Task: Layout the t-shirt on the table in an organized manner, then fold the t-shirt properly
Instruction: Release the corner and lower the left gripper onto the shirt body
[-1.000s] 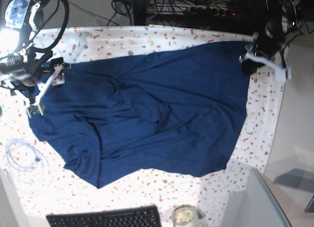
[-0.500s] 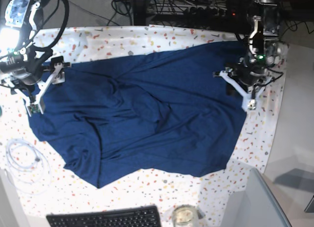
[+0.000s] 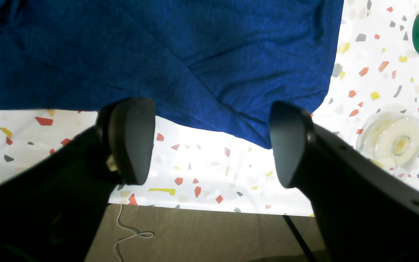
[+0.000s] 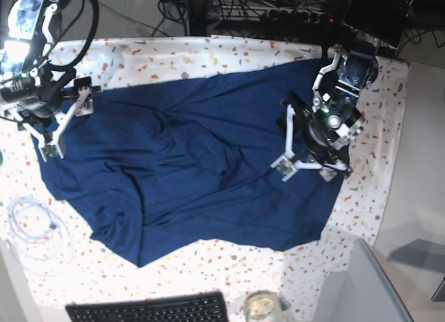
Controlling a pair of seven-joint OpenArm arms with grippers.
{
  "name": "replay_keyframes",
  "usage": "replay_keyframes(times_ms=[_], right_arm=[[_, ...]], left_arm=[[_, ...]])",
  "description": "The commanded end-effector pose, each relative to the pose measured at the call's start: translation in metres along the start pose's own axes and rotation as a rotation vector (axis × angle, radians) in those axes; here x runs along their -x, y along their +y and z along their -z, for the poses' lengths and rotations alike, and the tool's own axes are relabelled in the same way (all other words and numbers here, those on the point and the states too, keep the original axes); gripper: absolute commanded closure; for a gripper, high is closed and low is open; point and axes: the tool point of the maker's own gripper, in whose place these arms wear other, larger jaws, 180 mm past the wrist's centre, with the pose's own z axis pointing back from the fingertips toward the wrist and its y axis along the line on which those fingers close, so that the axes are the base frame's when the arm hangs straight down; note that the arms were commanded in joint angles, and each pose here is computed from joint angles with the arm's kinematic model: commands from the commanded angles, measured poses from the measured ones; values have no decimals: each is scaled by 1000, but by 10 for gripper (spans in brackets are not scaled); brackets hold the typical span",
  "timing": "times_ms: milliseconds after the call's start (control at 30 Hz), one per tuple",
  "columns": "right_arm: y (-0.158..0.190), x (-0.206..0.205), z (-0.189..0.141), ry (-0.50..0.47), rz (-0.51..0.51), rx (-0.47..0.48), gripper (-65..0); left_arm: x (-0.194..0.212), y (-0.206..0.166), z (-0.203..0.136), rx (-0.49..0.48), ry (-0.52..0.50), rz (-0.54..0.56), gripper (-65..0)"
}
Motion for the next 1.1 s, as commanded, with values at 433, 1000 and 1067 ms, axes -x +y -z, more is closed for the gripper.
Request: replay_keyframes(times_ms=[433,1000,1067], right_arm=[[-7,-10,-4,-37,3,19,-461],[-6,-16,-2,-46,0,14,-461],[-6,-18,-3,-51,0,14,-461]], left_arm=[[14,0,28,117,149,397,-319],[9,5,38,183,133,311,-189],[9,5,38,183,133,311,-189]])
